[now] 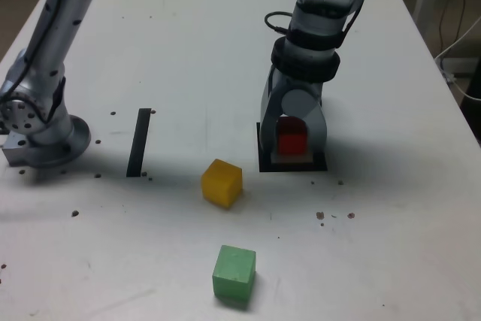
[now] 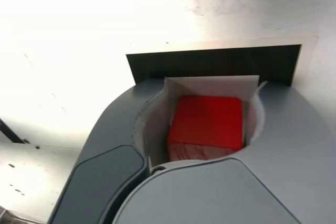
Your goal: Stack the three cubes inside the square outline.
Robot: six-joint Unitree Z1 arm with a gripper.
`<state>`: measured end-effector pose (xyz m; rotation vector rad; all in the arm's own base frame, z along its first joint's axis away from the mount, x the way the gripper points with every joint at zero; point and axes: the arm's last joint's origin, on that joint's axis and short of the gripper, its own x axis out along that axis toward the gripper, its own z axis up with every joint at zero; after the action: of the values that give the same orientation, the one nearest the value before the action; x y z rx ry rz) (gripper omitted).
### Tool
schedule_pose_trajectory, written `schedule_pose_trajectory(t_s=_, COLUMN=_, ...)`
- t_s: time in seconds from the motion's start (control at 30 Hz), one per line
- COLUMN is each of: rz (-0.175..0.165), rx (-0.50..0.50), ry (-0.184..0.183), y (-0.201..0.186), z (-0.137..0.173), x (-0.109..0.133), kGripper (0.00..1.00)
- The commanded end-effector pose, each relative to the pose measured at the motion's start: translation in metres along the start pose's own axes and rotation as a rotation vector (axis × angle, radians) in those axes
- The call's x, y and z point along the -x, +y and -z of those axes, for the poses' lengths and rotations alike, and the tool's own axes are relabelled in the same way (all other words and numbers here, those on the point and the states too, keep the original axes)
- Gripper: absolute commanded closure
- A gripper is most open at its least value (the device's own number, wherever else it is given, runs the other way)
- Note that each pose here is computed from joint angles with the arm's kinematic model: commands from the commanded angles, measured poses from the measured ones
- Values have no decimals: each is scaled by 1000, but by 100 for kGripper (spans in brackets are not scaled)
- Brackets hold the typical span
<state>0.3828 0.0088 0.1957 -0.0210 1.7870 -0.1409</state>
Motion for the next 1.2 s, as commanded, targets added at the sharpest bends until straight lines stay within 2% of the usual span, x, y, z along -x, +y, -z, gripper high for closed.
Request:
schedule_pose_trajectory(t_s=0.0, rz=-2, rx=-1, ry=2, y=0, z=0, x=-1, kGripper=4)
schedule_pose_trajectory(t_s=0.3, rz=-16, rx=-1, ry=-11, y=0, z=6, x=5, kGripper=1)
schedule_pose_trajectory(t_s=0.6, rz=-85, rx=22, ry=-56, y=-4, z=38, x=34, kGripper=1)
schedule_pose_trajectory(t_s=0.83, rz=-112, rx=-21, ry=-84, y=-23, z=69, x=50, kGripper=1)
schedule_pose_trajectory(t_s=0.93, rz=-122, rx=-50, ry=-80, y=-34, z=80, x=51, kGripper=1)
schedule_pose_trajectory(t_s=1.17, rz=-148, rx=-156, ry=-45, y=-68, z=101, x=41, kGripper=1)
